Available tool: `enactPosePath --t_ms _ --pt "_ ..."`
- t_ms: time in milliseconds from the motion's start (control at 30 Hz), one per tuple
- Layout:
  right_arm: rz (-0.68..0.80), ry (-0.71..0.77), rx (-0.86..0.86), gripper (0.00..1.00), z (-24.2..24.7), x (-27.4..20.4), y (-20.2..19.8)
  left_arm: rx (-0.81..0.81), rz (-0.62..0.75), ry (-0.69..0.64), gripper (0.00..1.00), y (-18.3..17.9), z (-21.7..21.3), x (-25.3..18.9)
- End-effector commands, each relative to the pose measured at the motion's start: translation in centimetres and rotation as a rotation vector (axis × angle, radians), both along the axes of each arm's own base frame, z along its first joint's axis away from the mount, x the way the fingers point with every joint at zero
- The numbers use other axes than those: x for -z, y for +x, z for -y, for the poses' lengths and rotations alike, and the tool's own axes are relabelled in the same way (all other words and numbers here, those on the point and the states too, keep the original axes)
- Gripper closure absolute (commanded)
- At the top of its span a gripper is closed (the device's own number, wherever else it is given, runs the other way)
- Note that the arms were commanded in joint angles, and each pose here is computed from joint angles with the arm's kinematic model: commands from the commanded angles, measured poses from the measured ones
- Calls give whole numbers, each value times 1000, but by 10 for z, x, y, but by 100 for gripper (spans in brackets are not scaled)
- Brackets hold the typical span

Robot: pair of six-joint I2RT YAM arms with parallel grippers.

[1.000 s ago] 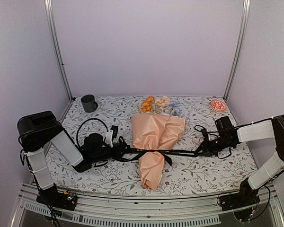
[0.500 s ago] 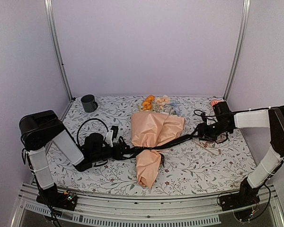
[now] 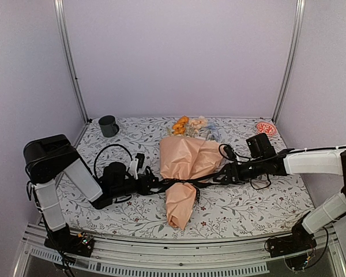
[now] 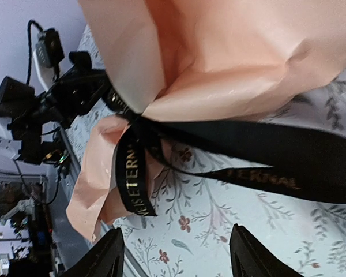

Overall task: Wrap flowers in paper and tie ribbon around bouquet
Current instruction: Tie the half-tied ribbon around the folded bouquet.

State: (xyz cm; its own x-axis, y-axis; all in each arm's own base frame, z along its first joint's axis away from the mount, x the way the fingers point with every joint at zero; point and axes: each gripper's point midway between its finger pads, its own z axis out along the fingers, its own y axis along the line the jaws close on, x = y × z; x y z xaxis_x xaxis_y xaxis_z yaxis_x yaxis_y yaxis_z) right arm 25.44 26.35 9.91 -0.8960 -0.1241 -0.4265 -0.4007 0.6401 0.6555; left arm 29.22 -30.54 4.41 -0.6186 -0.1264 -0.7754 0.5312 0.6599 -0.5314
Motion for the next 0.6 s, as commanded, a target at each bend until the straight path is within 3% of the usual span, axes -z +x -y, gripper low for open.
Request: enactPosePath --t_ms 0,200,333,433,567 --pt "-96 298 -203 33 -43 -18 -38 14 26 -13 100 1 4 -7" --pt "-159 354 -247 30 -56 0 -42 13 29 -7 100 0 4 -8" --pt "-221 333 -242 37 -60 22 -45 10 31 -2 100 2 4 -8" --pt "-235 321 -235 50 -62 33 -42 19 35 0 100 1 6 -8" --pt "-234 345 -276 47 -70 33 -45 20 37 1 100 1 7 -9"
